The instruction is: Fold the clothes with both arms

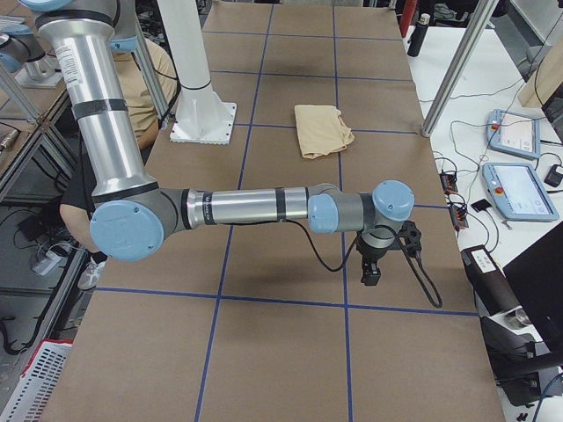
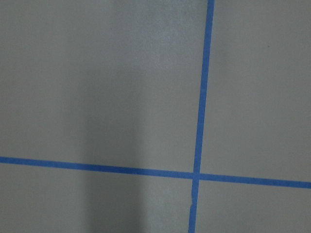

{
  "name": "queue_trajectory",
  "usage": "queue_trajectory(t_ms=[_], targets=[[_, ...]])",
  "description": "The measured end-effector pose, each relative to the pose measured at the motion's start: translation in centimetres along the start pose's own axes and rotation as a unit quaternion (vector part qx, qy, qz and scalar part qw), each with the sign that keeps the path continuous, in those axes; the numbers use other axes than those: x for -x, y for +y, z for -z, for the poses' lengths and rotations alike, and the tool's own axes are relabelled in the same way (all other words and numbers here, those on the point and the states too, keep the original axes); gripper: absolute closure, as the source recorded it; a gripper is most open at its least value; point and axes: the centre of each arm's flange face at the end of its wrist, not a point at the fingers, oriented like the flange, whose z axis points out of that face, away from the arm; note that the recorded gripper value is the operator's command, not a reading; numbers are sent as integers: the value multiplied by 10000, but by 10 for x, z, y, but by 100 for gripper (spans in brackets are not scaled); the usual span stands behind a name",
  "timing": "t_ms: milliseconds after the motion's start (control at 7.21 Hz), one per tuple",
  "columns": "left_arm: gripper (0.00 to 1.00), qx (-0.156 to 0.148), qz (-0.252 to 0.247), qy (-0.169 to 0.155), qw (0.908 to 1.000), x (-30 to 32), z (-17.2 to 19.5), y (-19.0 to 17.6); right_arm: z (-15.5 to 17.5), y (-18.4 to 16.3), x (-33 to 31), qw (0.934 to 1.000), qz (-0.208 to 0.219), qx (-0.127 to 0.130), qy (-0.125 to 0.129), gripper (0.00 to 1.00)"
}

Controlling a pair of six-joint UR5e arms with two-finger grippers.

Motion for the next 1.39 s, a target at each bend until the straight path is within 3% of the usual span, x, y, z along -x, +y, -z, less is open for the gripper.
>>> queue_trajectory(t_ms=[277,832,1109,1387], targets=[[0,160,123,-316,9993,16,-6,20,-3,45,-2,10000,-19,69,50,0],[0,388,438,251,9980,9,-6,78,-12,85,21,9995,219,185,111,0],[0,366,442,263,9980,-7,11,117,-11,89,27,9994,250,197,95,0],[0,329,367,175,9986,-13,19,125,-8,92,26,9996,221,187,63,0]])
